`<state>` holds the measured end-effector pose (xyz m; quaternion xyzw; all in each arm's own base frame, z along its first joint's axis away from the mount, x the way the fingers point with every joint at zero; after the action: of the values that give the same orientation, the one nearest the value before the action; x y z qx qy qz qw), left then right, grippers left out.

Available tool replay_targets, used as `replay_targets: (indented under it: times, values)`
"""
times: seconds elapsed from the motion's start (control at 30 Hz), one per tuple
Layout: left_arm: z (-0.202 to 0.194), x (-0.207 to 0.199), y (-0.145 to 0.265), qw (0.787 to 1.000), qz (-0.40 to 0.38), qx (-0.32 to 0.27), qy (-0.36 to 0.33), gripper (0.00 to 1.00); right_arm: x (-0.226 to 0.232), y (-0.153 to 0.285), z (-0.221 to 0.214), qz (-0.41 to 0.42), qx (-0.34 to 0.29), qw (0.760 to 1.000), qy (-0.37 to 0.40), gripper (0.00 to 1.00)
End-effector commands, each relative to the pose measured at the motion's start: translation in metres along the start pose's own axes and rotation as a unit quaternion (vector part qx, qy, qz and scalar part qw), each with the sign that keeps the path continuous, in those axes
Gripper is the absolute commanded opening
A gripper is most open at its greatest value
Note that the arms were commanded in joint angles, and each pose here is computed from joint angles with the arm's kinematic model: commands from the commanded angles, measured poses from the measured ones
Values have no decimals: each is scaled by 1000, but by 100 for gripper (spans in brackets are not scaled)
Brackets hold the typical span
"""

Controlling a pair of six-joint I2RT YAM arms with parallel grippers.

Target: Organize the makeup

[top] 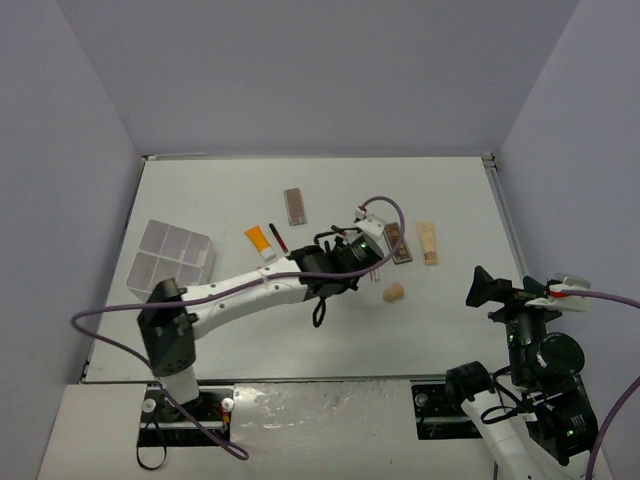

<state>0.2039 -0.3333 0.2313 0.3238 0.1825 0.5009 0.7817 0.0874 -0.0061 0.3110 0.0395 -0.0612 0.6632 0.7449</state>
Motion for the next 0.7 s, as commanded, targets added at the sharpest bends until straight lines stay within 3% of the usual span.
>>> replay_targets:
  times: [0.0,0.3,0.5,0.67]
  values:
    - [30,87,64,995,35,-57,68,0,5,-3,17,12,-40,999,-23,100]
    - [4,237,84,975,104,-39,194,0,5,0,18,16,-46,998,-27,100]
    - [-18,301,70,960,117,-7,253,0,4,2,18,19,-51,998,-28,100]
    - [-19,326,49,956,91,10,280,0,4,3,18,21,-51,998,-29,100]
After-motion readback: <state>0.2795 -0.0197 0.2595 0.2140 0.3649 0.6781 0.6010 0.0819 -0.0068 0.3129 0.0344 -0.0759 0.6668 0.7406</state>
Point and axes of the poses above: each gripper's point midway between its finger pads, its own y axis back along the fingers, its own x axis along the line the jaws close on, z = x × y, the point moved 8 cm from there along y, back along the fingers, and after that the axes turned 3 degrees about y, right-handed, at the moved point
